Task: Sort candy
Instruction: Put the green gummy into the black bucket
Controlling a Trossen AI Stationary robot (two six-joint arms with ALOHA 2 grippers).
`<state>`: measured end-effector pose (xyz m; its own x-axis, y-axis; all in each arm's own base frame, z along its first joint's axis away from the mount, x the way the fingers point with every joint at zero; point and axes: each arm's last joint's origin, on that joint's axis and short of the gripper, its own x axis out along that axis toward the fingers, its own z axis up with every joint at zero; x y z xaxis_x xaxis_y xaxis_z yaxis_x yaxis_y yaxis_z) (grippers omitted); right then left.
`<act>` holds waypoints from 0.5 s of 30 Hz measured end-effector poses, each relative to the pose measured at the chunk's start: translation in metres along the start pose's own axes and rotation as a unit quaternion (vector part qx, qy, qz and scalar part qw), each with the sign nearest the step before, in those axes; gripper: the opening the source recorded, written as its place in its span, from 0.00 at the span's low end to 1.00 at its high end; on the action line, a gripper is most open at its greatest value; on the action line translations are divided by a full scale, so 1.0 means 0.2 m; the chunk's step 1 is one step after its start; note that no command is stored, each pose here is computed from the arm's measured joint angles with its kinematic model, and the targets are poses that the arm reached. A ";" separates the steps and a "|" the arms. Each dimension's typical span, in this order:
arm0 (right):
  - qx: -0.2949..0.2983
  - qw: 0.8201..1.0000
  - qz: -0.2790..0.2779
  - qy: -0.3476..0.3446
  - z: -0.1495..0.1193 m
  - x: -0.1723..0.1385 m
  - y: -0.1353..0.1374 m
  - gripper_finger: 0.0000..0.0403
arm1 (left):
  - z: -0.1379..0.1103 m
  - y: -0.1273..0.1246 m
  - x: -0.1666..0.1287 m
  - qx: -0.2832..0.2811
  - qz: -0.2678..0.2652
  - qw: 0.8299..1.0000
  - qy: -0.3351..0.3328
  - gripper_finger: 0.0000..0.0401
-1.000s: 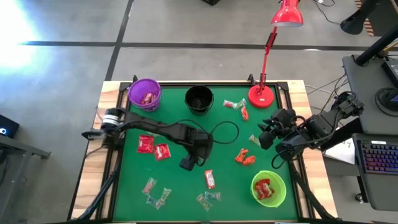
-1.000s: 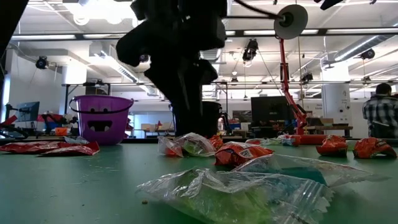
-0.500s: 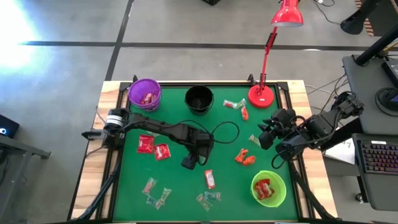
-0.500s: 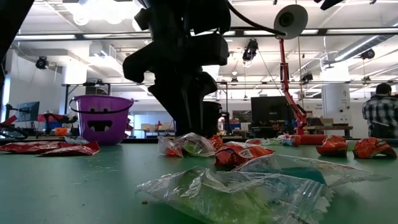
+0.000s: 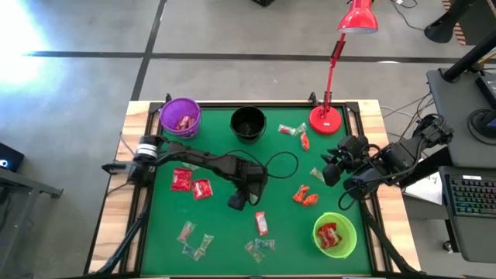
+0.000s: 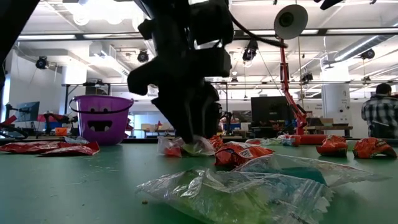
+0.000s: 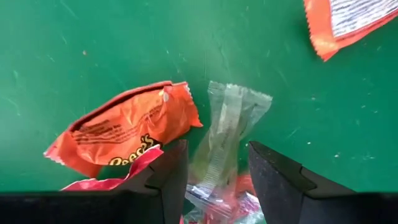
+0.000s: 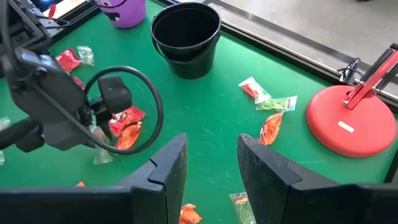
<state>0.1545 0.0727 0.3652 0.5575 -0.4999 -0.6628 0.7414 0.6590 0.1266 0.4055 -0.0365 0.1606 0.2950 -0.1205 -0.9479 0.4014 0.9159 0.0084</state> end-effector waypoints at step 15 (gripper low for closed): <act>0.002 1.000 0.002 -0.001 0.00 0.00 0.00 0.33 | 0.00 0.00 -0.01 -0.006 -0.001 1.000 0.002 0.02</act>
<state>0.1549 0.0729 0.3654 0.5609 -0.4984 -0.6611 0.7405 0.6591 0.1313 0.4049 -0.0362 0.1617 0.2897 -0.1214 -0.9494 0.3909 0.9204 0.0016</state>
